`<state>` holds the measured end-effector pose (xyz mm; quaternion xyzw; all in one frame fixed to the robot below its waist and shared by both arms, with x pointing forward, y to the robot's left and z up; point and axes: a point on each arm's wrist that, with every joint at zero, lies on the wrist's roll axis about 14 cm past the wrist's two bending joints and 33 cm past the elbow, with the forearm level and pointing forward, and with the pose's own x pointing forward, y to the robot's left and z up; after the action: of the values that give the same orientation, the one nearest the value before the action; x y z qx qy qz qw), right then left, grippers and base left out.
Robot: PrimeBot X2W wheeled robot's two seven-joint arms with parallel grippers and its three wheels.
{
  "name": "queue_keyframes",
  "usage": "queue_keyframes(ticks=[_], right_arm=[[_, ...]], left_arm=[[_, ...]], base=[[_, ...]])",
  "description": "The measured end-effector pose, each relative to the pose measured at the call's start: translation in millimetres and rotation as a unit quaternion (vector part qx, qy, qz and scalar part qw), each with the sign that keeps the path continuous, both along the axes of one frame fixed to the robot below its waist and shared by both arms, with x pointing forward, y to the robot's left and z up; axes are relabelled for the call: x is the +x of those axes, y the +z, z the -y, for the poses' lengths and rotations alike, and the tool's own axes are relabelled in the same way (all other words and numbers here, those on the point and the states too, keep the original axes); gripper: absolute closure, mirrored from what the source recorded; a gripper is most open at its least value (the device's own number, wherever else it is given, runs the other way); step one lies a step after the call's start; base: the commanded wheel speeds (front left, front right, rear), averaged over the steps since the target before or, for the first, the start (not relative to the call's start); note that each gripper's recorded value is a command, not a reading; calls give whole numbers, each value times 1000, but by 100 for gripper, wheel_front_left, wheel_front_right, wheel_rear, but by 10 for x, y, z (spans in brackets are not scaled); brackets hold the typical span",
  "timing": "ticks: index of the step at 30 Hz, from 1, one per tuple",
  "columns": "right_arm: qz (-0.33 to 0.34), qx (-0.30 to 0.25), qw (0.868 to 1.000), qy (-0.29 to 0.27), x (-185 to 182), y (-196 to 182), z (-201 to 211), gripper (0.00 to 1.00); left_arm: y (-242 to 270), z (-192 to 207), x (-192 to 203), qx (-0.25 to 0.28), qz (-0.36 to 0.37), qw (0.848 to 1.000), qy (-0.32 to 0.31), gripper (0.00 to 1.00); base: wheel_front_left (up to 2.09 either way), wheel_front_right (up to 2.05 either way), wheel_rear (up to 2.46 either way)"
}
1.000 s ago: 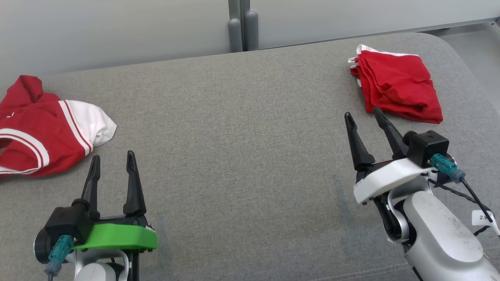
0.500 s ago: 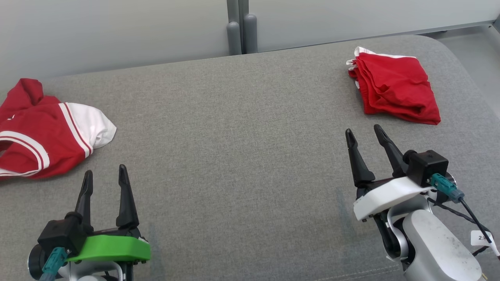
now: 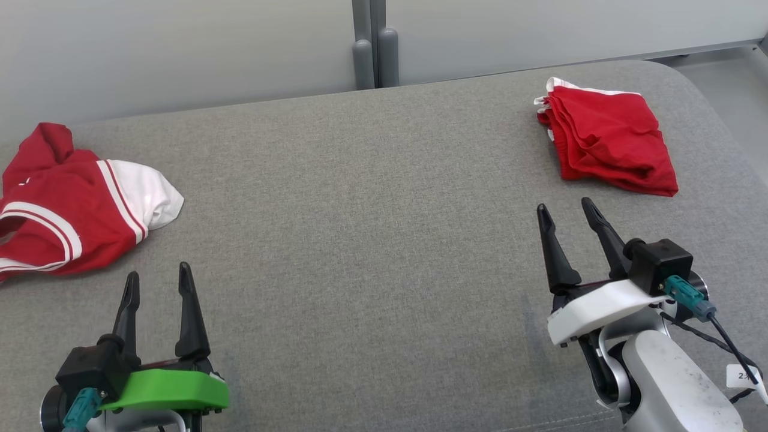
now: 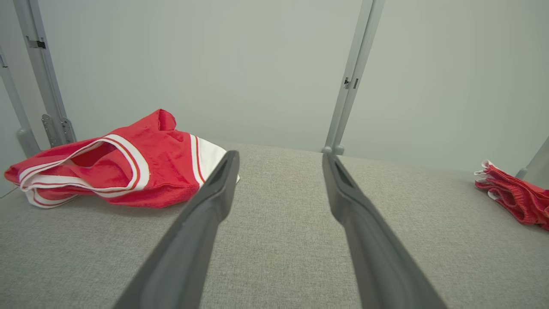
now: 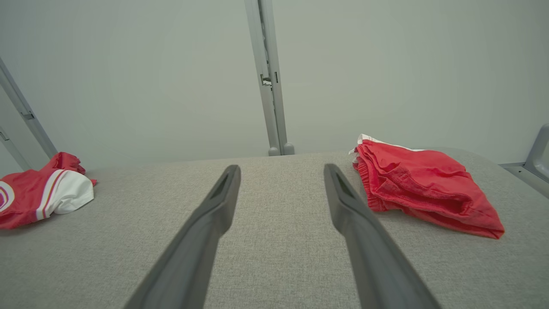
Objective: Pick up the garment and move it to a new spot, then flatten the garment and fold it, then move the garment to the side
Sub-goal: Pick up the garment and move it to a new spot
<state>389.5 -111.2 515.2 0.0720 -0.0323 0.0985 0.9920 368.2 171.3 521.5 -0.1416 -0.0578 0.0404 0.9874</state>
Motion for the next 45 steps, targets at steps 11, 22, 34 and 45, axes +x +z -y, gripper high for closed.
queue_keyframes(ticks=[11,22,34,45], right_arm=[[5,-2,1000,-5,-24,21,25,0],[5,4,1000,-2,-32,24,-35,0],[8,1,1000,-6,-13,29,-17,0],[6,-3,1000,2,43,0,-63,0]], left_arm=[[-8,-13,-53,0,-2,1000,2,0],[-20,-66,-83,1,-4,1000,10,0],[-33,-87,-87,1,-6,1000,14,0],[-67,-67,-164,0,-12,1000,14,0]], base=[[0,0,0],[0,0,0],[0,0,0],[0,0,0]])
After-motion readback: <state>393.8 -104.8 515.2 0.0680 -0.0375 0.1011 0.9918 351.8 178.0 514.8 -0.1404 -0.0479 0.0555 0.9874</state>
